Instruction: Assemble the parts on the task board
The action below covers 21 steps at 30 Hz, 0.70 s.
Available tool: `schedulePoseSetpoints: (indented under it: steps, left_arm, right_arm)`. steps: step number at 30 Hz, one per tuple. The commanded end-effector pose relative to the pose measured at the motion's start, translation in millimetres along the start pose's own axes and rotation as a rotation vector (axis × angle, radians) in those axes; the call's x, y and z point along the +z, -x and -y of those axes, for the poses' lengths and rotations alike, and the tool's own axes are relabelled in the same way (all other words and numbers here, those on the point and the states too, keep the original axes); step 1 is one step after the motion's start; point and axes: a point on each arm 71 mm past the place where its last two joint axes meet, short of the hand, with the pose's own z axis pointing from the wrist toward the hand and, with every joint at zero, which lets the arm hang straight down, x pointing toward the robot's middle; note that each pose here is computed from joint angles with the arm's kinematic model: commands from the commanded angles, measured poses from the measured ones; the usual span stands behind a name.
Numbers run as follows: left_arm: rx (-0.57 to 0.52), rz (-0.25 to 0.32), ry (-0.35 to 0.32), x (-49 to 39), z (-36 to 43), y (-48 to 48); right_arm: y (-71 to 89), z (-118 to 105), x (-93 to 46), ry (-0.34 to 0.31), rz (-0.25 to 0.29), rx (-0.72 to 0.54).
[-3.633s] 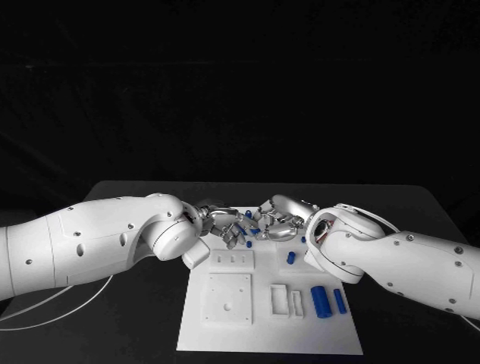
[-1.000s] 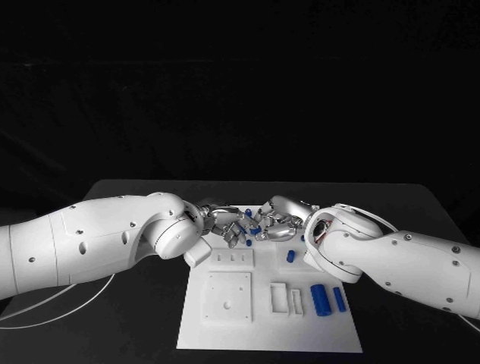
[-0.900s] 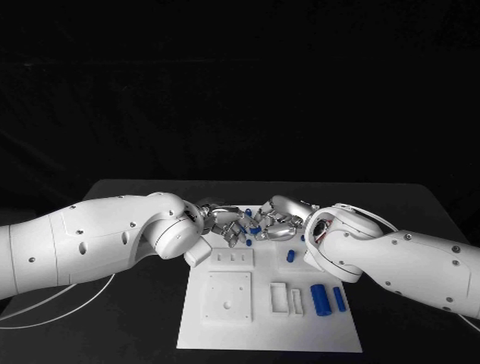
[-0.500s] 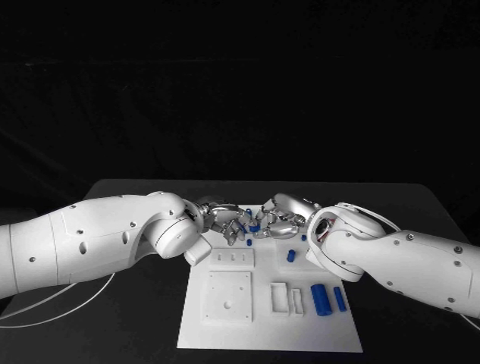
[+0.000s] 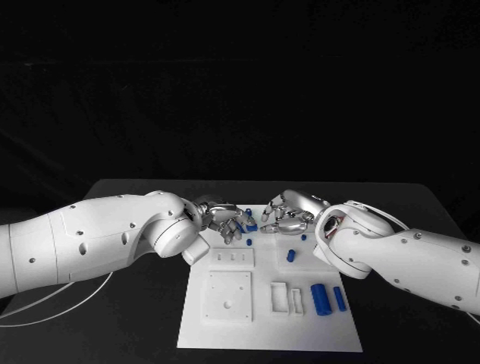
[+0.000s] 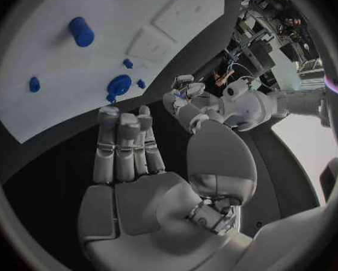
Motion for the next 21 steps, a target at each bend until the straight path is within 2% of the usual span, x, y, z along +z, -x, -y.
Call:
schedulePoseSetpoints:
  steps: [1,6,7,9,11,13,17,21]
  left_arm:
    - [0.060,0.017,0.012,0.8,-1.9,4.9]
    - [0.106,0.008,0.062,3.4,-7.7,12.0]
    - [0.140,-0.026,0.093,5.4,-9.7,12.1]
    - [0.158,-0.042,0.116,6.9,-11.2,13.2]
    - [0.197,-0.053,0.134,9.0,-11.0,14.5]
    - [0.212,-0.056,0.150,12.1,-10.1,16.5]
    - [0.287,-0.082,0.189,18.0,-9.9,19.7]
    - [0.343,-0.062,0.209,22.1,-7.1,23.6]
  right_arm:
    - [9.4,9,-3.8,0.010,0.068,0.083]
    - [23.0,25,-9.5,-0.008,0.118,0.152]
    - [29.9,30,-10.7,0.000,0.144,0.171]
    - [37.2,36,-10.7,-0.002,0.167,0.191]
    - [47.2,43,-9.5,-0.008,0.196,0.227]
    - [53.8,48,-8.5,-0.007,0.201,0.264]
    - [70.7,54,-3.8,-0.007,0.220,0.458]
    - [89.3,58,-0.8,0.010,0.246,0.472]
